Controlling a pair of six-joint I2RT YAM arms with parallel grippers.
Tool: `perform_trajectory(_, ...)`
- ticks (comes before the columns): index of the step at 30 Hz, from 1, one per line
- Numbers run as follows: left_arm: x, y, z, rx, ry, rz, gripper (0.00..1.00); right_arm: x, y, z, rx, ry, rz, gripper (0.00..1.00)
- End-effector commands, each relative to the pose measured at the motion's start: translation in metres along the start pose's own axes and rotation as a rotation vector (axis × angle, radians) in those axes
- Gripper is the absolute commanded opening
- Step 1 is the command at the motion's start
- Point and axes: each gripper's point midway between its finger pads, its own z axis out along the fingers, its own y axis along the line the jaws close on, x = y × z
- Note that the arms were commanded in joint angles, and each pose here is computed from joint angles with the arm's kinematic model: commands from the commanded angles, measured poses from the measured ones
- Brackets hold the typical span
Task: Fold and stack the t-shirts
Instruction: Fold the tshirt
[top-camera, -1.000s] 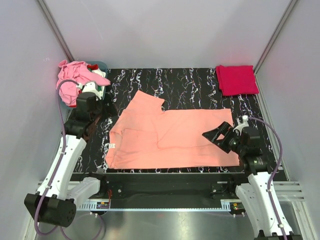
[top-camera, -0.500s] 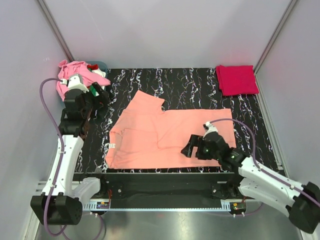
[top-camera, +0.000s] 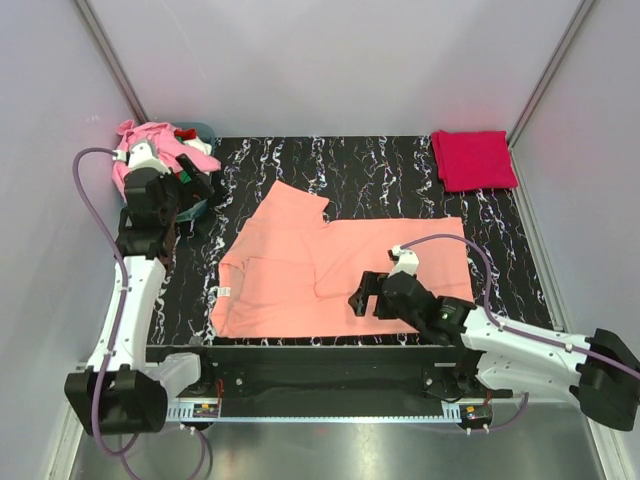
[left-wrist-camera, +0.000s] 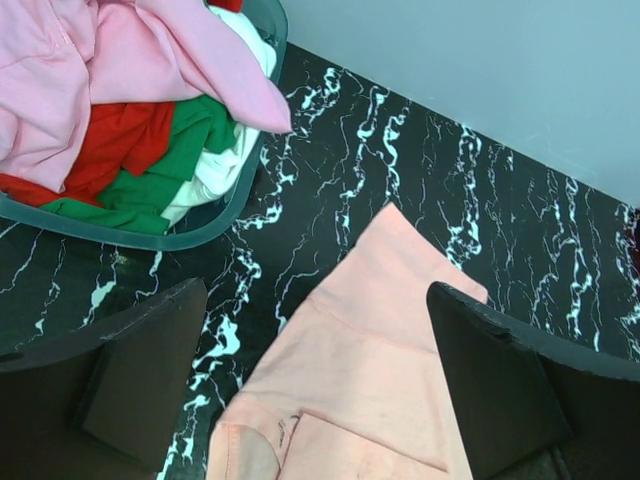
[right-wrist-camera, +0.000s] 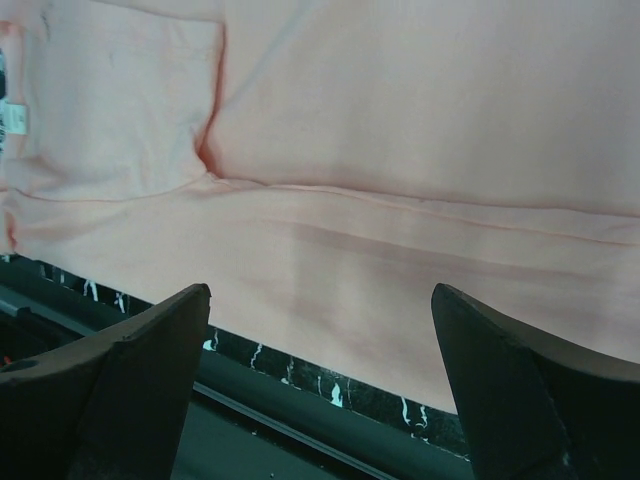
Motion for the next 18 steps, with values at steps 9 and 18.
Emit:
perform_trajectory(9, -0.016, -0.053, 0.067, 0.261, 0.071, 0.004, 0.99, -0.026, 0.008, -0.017, -0.112, -0.169, 0.081, 1.00)
perform_trajectory(18, 0.054, -0.074, 0.160, 0.392, 0.416, 0.019, 0.93, -0.024, 0.006, -0.011, -0.089, -0.153, 0.079, 1.00)
